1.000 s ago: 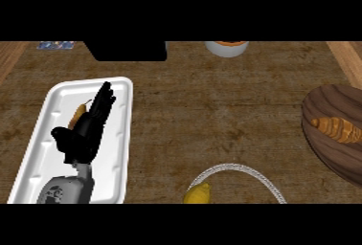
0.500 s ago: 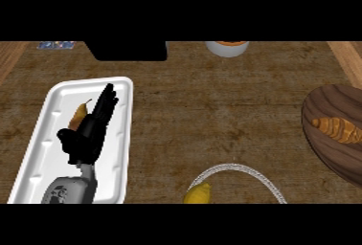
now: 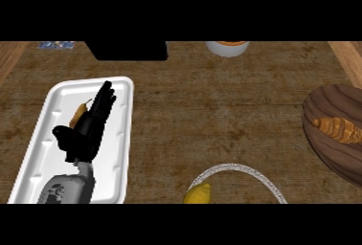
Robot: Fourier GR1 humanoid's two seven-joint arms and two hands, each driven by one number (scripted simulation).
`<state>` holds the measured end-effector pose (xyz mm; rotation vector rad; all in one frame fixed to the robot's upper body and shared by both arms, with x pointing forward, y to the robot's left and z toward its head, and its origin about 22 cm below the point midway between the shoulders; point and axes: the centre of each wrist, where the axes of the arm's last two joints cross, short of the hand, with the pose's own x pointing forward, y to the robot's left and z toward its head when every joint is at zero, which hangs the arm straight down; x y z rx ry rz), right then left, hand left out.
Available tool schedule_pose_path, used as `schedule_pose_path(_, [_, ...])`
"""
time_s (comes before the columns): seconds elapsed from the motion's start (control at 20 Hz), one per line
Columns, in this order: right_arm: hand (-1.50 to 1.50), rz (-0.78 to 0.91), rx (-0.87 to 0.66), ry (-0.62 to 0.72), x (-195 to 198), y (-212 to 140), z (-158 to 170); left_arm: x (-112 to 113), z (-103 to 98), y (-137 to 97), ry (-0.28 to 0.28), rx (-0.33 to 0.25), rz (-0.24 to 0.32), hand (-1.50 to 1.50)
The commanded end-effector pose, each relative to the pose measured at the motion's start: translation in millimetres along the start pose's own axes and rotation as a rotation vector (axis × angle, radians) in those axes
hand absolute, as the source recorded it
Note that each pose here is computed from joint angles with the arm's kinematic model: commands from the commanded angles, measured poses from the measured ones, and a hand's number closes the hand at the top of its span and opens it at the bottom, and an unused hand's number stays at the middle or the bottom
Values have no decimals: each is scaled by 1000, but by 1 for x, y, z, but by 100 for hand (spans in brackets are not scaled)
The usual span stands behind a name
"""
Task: Pick the croissant from the placemat and place it in the bowl
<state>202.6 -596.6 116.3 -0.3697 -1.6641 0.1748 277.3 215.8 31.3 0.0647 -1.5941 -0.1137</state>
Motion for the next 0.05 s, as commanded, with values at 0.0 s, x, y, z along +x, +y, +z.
schedule_pose_path(0.0, [-150,-80,100,-103,-2,0,-1,-1,3,9,-33,12,5,0])
